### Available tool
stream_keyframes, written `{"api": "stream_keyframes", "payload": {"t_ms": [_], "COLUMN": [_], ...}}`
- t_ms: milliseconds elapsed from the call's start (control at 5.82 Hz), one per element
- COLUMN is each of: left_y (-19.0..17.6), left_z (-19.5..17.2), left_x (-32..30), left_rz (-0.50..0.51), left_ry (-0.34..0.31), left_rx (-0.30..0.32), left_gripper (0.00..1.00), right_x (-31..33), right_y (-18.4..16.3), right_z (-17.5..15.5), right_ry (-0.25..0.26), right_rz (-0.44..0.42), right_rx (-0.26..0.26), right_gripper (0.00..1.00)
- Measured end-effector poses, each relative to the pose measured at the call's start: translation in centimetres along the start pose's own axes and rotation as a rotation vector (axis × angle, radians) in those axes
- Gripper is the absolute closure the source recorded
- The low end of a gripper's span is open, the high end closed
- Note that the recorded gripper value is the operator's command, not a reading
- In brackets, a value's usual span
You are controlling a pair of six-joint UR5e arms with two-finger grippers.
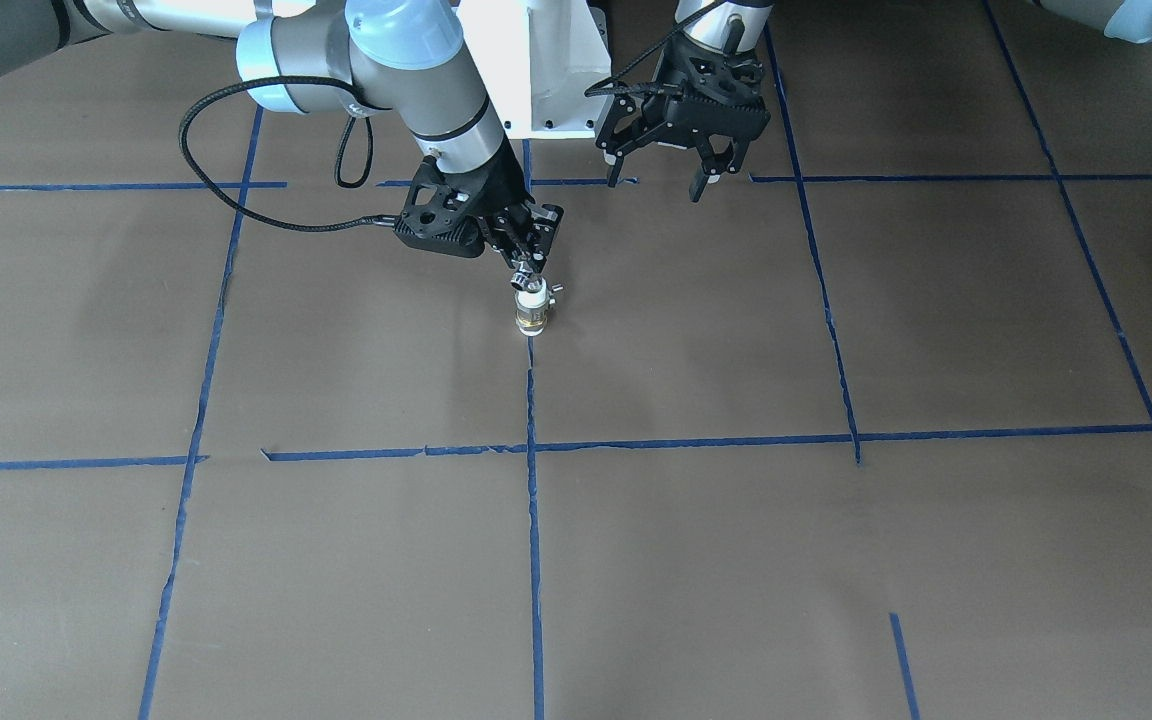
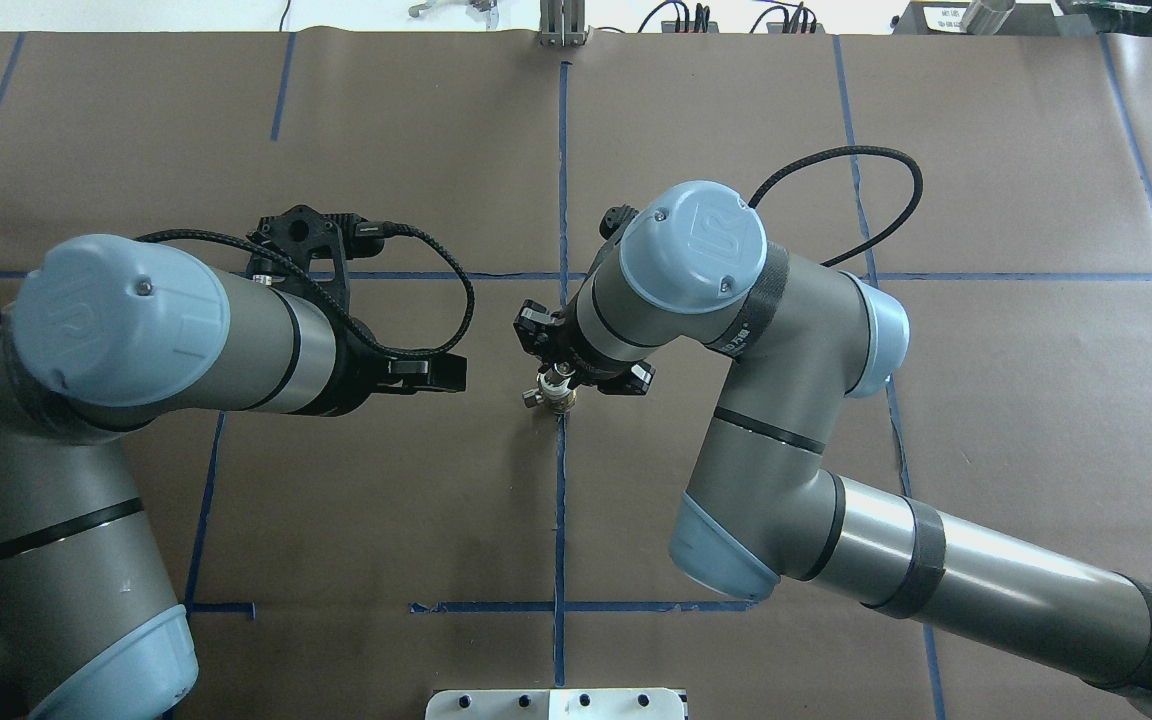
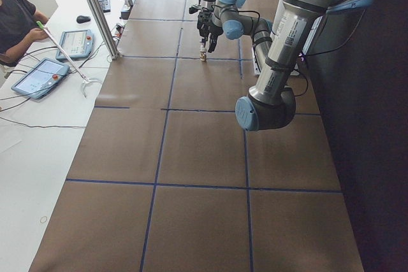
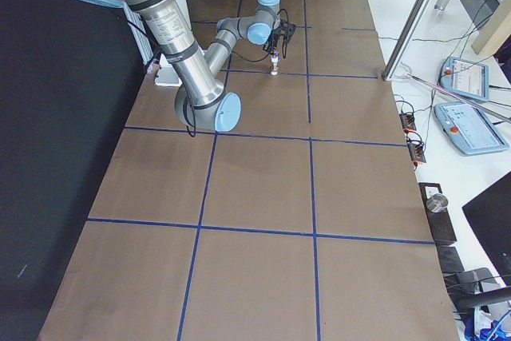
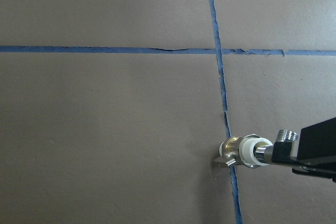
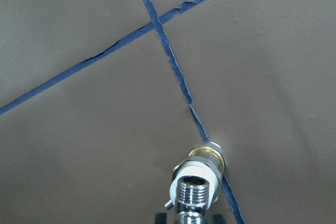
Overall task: Assemble PPR valve and pipe with both arms
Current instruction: 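Lower the chrome valve onto the PPR fitting with the right gripper, then open both grippers and withdraw both arms from the assembled fitting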
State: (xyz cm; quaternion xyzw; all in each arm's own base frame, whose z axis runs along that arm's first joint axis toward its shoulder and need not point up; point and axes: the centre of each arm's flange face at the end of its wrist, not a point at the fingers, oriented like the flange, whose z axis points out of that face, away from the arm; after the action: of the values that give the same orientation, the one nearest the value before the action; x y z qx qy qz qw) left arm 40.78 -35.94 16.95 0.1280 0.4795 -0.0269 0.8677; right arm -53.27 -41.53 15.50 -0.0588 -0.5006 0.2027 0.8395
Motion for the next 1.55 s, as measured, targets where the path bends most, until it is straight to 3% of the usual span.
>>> {"api": "stream_keyframes", "payload": {"t_ms": [172,344,516,688,1031,1203,1547], "left_y": [0.0,0.0,0.0,0.0,0.0,0.0,0.0], "left_z": [0.0,0.0,0.0,0.0,-0.1,-0.1,-0.5], "left_x": [0.0,0.0,0.0,0.0,0.0,0.0,0.0], "left_rz": [0.0,0.0,0.0,0.0,0.0,-0.001,0.0], "left_ry": [0.001,0.001,0.001,0.001,0.001,0.003,0.008], "left_rx": [0.0,0.0,0.0,0.0,0.001,0.001,0.003], "left_gripper": [0.0,0.0,0.0,0.0,0.0,0.0,0.0], "right_x": [0.0,0.1,0.1,0.2,0.2,0.2,-0.2], "right_y": [0.0,-0.1,-0.1,-0.2,-0.3,-0.3,-0.7], "right_z": [0.0,0.2,0.4,0.5,0.7,0.7,-0.3], "right_ry": [0.001,0.004,0.008,0.01,0.013,0.013,-0.006], "right_rz": [0.001,0.002,0.003,0.003,0.004,0.005,0.006], "right_rx": [0.0,0.001,0.001,0.001,0.002,0.002,0.007], "right_gripper": [0.98,0.91,0.35,0.22,0.11,0.01,0.0]}}
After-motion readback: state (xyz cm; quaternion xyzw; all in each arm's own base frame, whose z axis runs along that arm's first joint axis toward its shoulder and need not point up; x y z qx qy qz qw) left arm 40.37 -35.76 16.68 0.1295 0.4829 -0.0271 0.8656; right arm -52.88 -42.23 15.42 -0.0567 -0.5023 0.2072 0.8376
